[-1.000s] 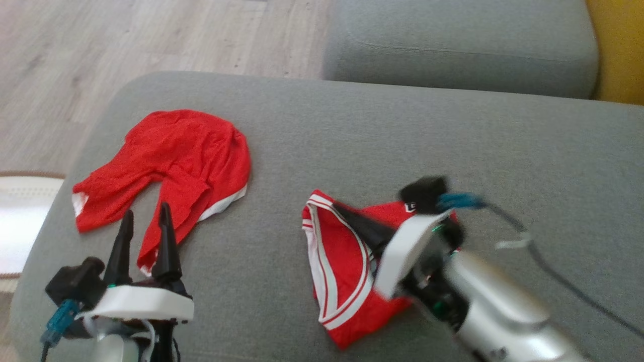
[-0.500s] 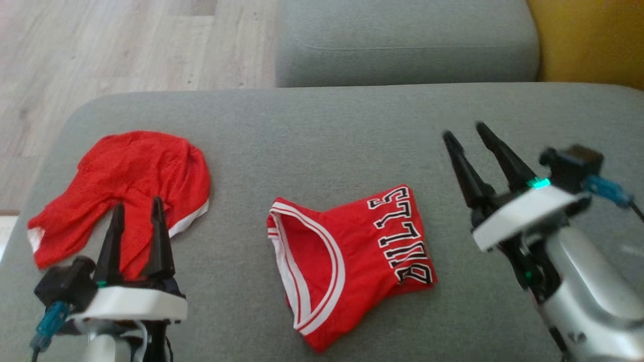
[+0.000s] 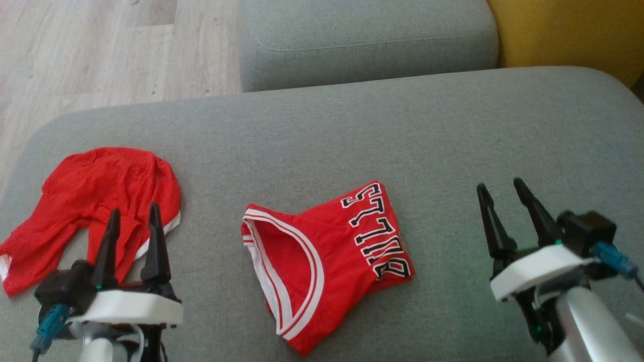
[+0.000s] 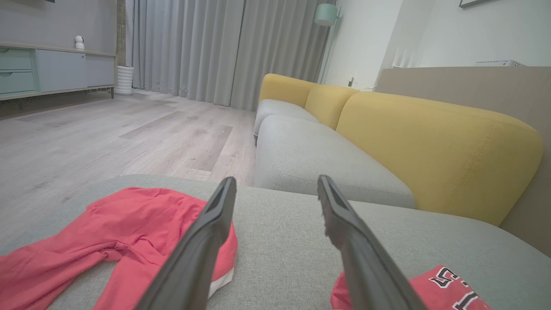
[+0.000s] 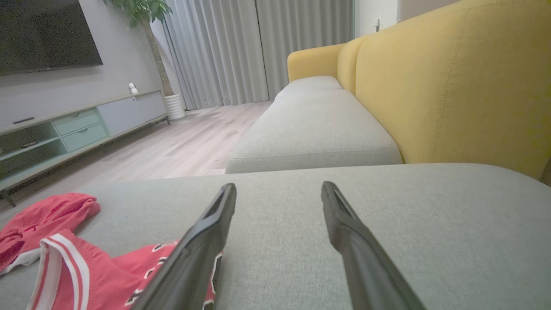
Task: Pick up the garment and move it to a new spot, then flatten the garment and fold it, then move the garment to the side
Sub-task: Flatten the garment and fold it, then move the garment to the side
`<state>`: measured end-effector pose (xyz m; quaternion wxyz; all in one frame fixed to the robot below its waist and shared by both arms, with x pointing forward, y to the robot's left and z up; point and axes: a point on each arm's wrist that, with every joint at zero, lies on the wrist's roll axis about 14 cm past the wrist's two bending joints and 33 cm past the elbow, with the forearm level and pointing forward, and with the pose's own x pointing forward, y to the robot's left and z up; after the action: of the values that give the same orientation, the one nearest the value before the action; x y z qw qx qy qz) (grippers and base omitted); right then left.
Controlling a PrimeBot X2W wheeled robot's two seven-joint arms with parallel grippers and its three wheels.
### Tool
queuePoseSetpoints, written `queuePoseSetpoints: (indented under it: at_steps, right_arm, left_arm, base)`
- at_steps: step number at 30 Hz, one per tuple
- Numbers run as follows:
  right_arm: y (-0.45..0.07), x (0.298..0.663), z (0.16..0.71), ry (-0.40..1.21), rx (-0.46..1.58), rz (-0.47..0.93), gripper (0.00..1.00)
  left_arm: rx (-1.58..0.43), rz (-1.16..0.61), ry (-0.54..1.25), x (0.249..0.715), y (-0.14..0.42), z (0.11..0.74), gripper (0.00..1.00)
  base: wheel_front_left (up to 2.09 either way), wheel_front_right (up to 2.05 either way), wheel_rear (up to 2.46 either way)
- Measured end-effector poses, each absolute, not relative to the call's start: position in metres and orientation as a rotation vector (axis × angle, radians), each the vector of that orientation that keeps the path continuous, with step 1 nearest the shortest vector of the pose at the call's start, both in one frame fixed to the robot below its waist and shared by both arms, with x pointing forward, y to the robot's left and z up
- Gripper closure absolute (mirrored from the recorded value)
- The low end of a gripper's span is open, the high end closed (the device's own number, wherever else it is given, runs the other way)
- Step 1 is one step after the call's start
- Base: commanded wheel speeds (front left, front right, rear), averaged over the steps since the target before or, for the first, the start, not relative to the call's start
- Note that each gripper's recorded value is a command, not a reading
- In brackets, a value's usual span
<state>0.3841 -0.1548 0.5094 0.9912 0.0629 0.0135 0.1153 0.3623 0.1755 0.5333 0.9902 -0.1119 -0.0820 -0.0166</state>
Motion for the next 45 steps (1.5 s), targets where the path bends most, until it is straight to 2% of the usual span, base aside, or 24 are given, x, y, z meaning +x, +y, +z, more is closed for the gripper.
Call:
queuePoseSetpoints:
  at_steps: [6,15,20,27,30,38,44,45]
  right_arm:
    - [-0.156,0.37,0.491,0.064,0.146,0.193,0.0]
    - [-0.147,0.37,0.483,0.115,0.14,0.214,0.0]
    - [-0.119,0.368,0.452,0.307,0.168,0.287,0.0]
    - [-0.081,0.393,0.447,0.47,0.18,0.396,0.0]
    - [-0.073,0.397,0.432,0.567,0.176,0.415,0.0]
    - [-0.067,0.376,0.374,0.881,0.167,0.426,0.0]
    - [-0.062,0.385,0.369,0.966,0.176,0.428,0.0]
    - [-0.06,0.386,0.37,0.966,0.185,0.431,0.21]
  left_arm:
    - [-0.223,-0.035,-0.162,0.363,0.175,0.533,0.0]
    - [-0.207,-0.027,-0.158,0.361,0.177,0.531,0.0]
    - [-0.208,-0.015,-0.151,0.359,0.181,0.528,0.0]
    - [-0.214,0.011,-0.131,0.352,0.188,0.521,0.0]
    - [-0.228,0.038,-0.123,0.349,0.196,0.517,0.0]
    - [-0.245,0.074,-0.11,0.345,0.205,0.512,0.0]
    - [-0.246,0.095,-0.092,0.343,0.21,0.506,0.0]
    - [-0.249,0.097,-0.091,0.343,0.211,0.505,0.0]
  base:
    - [0.0,0.0,0.0]
    - [0.0,0.0,0.0]
    - [0.0,0.0,0.0]
    - [0.0,0.0,0.0]
    - [0.0,0.0,0.0]
    - [0.0,0.0,0.0]
    - [0.0,0.0,0.0]
    - [0.0,0.0,0.0]
